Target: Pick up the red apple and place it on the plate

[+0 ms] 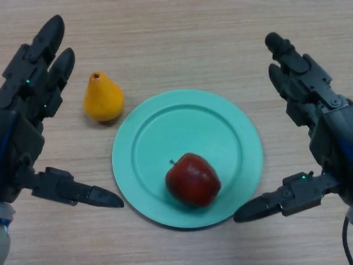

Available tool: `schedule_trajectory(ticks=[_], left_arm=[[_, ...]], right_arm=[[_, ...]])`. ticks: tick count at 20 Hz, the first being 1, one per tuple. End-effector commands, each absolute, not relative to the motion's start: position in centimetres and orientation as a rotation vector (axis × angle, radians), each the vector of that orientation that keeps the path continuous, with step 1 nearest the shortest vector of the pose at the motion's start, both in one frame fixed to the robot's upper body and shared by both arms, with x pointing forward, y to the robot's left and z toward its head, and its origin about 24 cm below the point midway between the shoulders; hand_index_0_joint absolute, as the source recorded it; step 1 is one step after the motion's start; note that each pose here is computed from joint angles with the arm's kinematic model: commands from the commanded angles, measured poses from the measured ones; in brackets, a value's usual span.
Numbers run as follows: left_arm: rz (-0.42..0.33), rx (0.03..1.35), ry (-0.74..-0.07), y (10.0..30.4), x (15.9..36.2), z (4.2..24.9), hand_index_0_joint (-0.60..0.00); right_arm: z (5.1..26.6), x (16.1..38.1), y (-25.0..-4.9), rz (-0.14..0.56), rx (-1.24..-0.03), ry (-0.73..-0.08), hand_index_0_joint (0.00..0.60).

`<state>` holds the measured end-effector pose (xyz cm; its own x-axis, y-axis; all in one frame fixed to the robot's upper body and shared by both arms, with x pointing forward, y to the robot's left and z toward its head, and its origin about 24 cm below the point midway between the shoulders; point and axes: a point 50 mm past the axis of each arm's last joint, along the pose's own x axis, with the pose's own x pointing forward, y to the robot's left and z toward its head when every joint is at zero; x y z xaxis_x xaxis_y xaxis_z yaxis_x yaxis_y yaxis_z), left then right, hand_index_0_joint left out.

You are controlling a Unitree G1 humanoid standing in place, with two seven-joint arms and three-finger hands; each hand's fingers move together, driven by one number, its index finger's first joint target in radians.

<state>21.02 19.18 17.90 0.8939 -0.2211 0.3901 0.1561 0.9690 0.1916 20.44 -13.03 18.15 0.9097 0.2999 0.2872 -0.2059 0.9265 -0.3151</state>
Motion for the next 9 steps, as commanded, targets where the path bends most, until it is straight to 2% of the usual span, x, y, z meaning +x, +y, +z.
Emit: schedule_trajectory(ticks=[1, 4, 9], left_arm=[[-0.145, 0.210, -0.602, 19.92, 19.91, 20.96, 0.000], [-0.150, 0.197, -0.627, 19.67, 19.41, 21.63, 0.000], [-0.146, 0.212, -0.635, 19.61, 19.16, 21.49, 0.000]], right_arm=[[20.06, 19.00, -12.76, 0.262, -0.292, -0.494, 0.000], [20.04, 18.82, -12.91, 0.266, -0.295, -0.498, 0.000], [20.45, 18.68, -13.17, 0.265, -0.314, -0.492, 0.000]])
